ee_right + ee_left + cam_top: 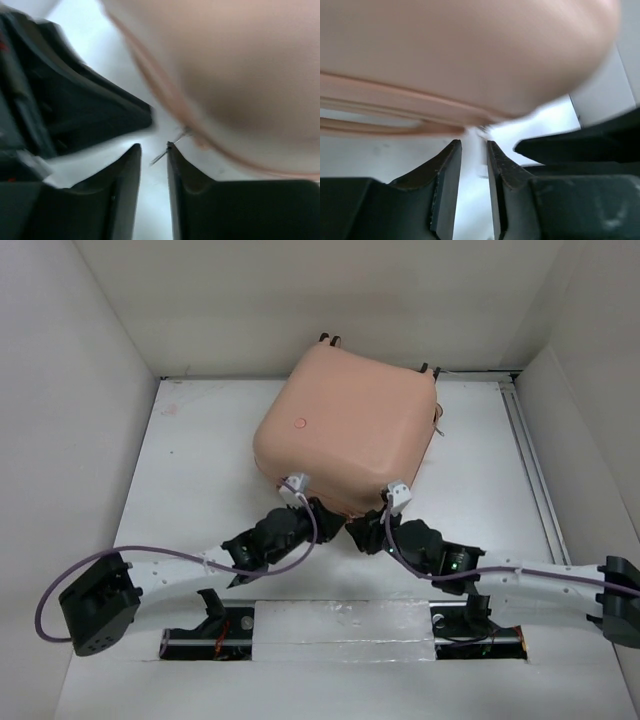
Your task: Pack the luggage
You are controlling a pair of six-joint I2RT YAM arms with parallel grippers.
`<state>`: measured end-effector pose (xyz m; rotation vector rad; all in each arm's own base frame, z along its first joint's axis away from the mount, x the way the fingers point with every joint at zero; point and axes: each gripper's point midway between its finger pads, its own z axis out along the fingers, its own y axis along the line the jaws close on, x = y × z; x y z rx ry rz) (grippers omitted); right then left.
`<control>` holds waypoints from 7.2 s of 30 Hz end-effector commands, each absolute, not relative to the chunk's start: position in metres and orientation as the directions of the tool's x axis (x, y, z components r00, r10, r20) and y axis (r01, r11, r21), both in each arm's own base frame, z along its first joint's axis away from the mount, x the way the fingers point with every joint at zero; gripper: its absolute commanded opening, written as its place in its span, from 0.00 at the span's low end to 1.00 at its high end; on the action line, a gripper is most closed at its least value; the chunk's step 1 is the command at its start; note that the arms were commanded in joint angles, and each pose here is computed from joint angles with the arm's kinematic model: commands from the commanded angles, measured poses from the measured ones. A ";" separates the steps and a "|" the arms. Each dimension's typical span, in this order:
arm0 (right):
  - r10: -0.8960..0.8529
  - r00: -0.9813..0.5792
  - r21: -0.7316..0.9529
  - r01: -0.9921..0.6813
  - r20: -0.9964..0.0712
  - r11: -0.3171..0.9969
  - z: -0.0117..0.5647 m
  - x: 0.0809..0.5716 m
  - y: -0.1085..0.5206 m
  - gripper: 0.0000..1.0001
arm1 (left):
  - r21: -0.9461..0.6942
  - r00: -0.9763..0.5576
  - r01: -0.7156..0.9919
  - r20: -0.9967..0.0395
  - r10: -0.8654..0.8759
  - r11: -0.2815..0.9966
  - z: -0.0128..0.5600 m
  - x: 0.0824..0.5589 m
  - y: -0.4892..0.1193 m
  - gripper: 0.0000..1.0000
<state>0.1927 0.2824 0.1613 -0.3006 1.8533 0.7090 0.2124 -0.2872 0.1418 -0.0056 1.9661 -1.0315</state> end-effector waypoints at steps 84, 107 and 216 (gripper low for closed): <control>0.120 -0.317 0.285 -0.547 -0.941 0.787 0.249 0.255 0.193 0.70 | -0.207 -0.340 0.096 -0.926 -0.164 0.974 0.116 0.231 -0.244 0.00; 0.339 -0.345 0.467 -0.418 -0.875 0.779 0.185 0.245 0.256 0.76 | -0.188 -0.299 0.235 -0.947 -0.113 0.954 0.162 0.253 -0.261 0.00; 0.250 -0.190 0.314 -0.579 -0.949 0.753 0.228 0.228 0.165 0.08 | -0.736 -0.339 0.067 -0.651 -0.679 0.673 0.165 0.231 -0.118 0.30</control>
